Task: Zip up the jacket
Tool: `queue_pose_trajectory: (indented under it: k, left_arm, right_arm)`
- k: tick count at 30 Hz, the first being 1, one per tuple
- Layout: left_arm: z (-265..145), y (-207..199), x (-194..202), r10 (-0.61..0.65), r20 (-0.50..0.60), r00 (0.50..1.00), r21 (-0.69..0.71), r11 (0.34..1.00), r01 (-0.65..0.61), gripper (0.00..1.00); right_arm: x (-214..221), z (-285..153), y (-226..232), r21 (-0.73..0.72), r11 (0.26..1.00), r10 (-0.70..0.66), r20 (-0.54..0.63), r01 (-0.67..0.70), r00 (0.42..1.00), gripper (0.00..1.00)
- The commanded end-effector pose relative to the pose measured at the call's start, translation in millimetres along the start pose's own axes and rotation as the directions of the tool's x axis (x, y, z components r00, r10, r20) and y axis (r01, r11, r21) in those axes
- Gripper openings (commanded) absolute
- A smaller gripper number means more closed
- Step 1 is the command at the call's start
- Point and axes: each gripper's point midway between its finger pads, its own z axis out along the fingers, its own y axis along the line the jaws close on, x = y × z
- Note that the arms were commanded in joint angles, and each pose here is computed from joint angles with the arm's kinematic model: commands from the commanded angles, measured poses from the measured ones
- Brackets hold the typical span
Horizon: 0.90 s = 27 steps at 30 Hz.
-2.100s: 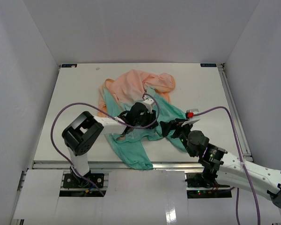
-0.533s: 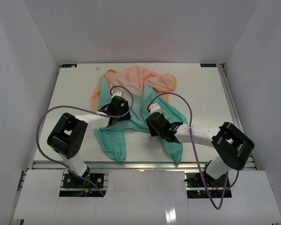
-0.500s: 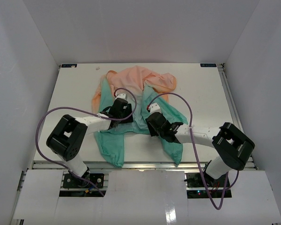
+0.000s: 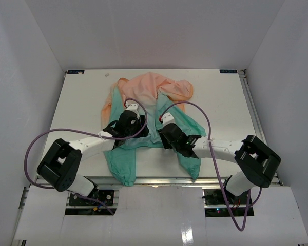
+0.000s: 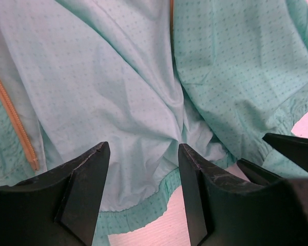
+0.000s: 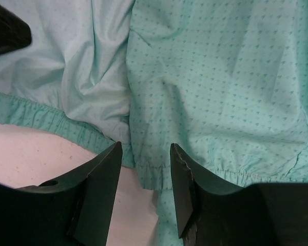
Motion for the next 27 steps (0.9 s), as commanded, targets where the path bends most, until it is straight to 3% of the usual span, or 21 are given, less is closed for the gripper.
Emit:
queue_pose_trajectory:
  k: [1, 6, 11, 16, 20, 27]
  left_arm:
    - [-17.2, 2.5, -19.2, -0.029, 0.094, 0.995, -0.013, 0.999, 0.031, 0.67]
    - [-22.9, -1.8, -22.3, -0.039, 0.126, 0.991, 0.022, 0.999, 0.036, 0.67]
    - [-30.5, -28.9, -20.5, -0.033, 0.140, 0.990, 0.194, 0.981, 0.006, 0.66]
    - [-37.7, -48.9, -15.6, -0.027, 0.140, 0.990, 0.321, 0.947, -0.020, 0.67]
    - [-39.9, -57.1, -10.6, -0.044, 0.129, 0.991, 0.382, 0.924, -0.009, 0.67]
    - [-45.9, -71.8, 0.2, -0.139, 0.012, 0.990, 0.572, 0.813, 0.107, 0.67]
  right_arm:
    - [-7.8, 6.7, 1.7, 0.024, 1.000, -0.019, 0.006, 0.019, 1.000, 0.48]
    - [-3.6, 11.4, 1.9, 0.035, 0.999, -0.023, -0.019, 0.024, 1.000, 0.40]
    - [-23.7, 3.5, 6.9, 0.003, 1.000, 0.005, 0.032, -0.005, 0.999, 0.27]
    - [-42.7, -10.3, 14.6, -0.074, 0.996, 0.050, 0.075, -0.045, 0.996, 0.08]
    - [-49.0, -17.6, 17.3, -0.180, 0.975, 0.146, 0.065, -0.132, 0.987, 0.08]
    - [-61.1, -33.4, 10.7, -0.379, 0.893, 0.280, 0.043, -0.244, 0.959, 0.08]
